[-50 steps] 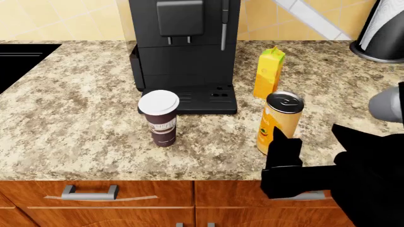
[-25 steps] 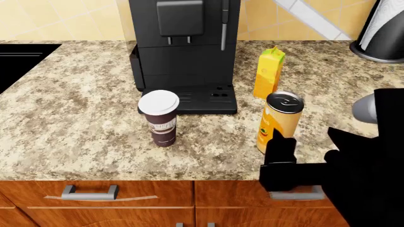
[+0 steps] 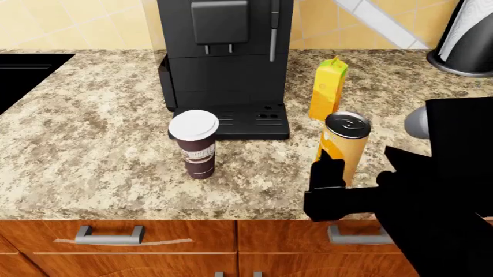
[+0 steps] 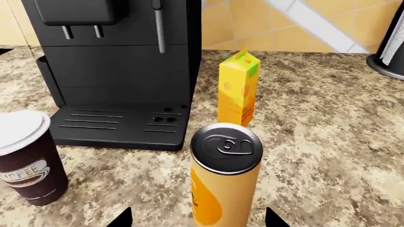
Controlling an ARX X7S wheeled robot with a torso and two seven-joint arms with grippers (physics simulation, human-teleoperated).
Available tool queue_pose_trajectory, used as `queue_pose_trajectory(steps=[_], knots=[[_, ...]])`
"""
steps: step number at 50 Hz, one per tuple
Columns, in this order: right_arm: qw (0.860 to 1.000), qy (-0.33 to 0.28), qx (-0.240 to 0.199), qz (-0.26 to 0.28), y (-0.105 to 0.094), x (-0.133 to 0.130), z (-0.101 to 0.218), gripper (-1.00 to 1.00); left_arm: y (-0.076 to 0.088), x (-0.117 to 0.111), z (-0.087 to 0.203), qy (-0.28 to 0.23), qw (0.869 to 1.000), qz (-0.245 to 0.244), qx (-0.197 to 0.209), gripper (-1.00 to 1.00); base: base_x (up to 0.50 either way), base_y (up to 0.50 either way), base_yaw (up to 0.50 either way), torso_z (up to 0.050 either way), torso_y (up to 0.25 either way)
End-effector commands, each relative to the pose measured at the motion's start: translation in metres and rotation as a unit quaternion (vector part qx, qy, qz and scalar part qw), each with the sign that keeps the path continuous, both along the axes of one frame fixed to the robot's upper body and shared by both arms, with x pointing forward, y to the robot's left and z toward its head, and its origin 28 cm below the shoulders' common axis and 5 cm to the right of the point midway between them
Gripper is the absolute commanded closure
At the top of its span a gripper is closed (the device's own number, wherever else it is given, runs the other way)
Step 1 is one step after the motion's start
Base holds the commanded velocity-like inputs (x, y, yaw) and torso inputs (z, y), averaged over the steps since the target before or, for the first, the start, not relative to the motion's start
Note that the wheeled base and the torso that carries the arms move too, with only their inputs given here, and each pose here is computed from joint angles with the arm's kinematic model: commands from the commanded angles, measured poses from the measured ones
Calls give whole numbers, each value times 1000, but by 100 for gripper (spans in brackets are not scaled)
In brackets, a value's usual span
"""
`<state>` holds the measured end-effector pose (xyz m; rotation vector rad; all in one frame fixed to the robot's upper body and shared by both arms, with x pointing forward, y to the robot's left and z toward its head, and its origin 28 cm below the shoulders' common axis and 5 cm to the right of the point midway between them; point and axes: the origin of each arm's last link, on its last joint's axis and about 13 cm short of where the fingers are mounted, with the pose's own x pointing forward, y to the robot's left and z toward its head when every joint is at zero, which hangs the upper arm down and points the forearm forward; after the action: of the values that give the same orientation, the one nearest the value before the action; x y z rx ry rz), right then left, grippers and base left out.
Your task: Move the drinks to the dining counter.
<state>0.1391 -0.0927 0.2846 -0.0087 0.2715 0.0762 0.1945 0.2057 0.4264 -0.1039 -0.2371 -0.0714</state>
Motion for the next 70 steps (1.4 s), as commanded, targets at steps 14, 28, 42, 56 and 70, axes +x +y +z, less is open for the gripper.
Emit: queue_pose_trajectory(steps=[14, 28, 42, 56, 70], knots=[[1000, -9, -8, 5, 3, 22, -2, -100, -2, -2, 0, -1, 1000, -4, 2, -100, 0, 0, 0, 0, 0], [1000, -5, -16, -7, 1, 29, -5, -100, -1, -1, 0, 0, 1000, -5, 2, -100, 0, 0, 0, 0, 0], [999, -7, -21, -25, -3, 29, -7, -100, -2, -1, 0, 0, 1000, -4, 2, -100, 0, 0, 0, 0, 0], [999, -5, -18, -28, -5, 37, -10, -100, -2, -3, 0, -1, 1000, -5, 2, -100, 0, 0, 0, 0, 0], [1000, -2, -3, -29, -10, 43, -10, -100, -2, -3, 0, -1, 1000, -8, 1, -100, 0, 0, 0, 0, 0]])
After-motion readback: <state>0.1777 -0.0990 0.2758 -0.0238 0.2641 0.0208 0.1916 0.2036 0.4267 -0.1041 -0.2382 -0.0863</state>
